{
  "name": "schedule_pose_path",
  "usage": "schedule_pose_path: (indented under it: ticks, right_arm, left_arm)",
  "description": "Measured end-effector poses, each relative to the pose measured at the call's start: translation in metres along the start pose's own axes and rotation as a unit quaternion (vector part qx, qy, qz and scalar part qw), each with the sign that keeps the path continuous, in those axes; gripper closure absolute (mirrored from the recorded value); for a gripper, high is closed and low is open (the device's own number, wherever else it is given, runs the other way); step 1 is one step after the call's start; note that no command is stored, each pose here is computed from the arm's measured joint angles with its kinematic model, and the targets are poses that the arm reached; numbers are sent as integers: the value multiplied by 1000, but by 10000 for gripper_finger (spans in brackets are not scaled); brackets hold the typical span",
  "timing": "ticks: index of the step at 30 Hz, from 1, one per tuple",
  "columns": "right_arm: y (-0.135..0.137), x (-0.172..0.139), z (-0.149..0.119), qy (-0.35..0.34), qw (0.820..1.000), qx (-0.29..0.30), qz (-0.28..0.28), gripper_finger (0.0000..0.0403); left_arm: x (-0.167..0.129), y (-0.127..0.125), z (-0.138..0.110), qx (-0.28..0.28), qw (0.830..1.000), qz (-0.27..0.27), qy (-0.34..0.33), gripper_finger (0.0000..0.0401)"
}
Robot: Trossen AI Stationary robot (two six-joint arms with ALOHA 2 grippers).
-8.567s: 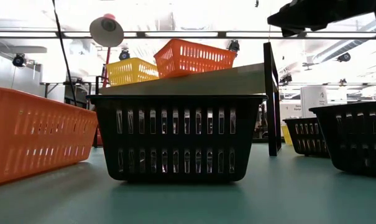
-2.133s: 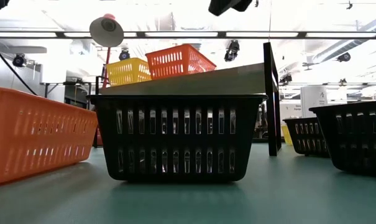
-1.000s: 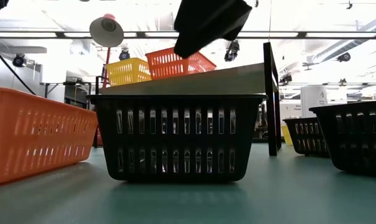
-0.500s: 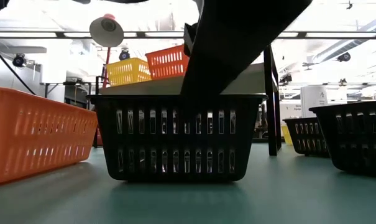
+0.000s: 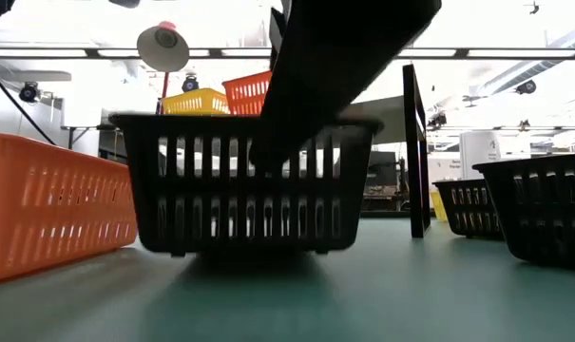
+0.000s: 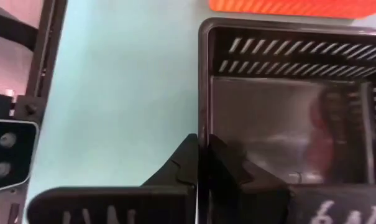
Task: Stack baskets on shelf by color
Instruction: Put the bottom left black bin on the shelf
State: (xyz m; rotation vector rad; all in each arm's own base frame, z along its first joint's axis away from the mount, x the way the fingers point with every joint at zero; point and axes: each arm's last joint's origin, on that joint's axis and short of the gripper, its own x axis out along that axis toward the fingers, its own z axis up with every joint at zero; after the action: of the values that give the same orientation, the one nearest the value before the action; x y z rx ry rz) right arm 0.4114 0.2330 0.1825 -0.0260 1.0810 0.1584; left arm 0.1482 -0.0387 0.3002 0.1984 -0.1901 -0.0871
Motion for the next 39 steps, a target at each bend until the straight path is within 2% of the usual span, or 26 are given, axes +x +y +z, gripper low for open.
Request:
schedule_pose_path:
  ticks: [8, 18, 22, 27, 30, 35, 39]
  right_arm:
    - [5, -29, 20, -6, 1000, -20, 4, 390]
    - [16, -100, 50, -33, 997, -64, 3, 391]
    - [14, -131, 59, -58, 995, -76, -27, 391]
    - [4, -166, 56, -84, 991, -79, -65, 391]
    - [-6, -184, 55, -99, 985, -72, -123, 391]
    - [-27, -207, 48, -99, 973, -28, -206, 391]
    - [-46, -215, 40, -64, 966, 24, -250, 391]
  left_arm:
    - [0, 0, 0, 0, 1000, -1, -1, 315]
    - [0, 0, 0, 0, 1000, -1, 0, 315]
    - [0, 0, 0, 0, 1000, -1, 0, 315]
    - [0, 0, 0, 0, 1000, -1, 0, 315]
    - [0, 0, 0, 0, 1000, -1, 0, 315]
    - [0, 0, 0, 0, 1000, -1, 0, 315]
    - [0, 0, 0, 0, 1000, -1, 0, 315]
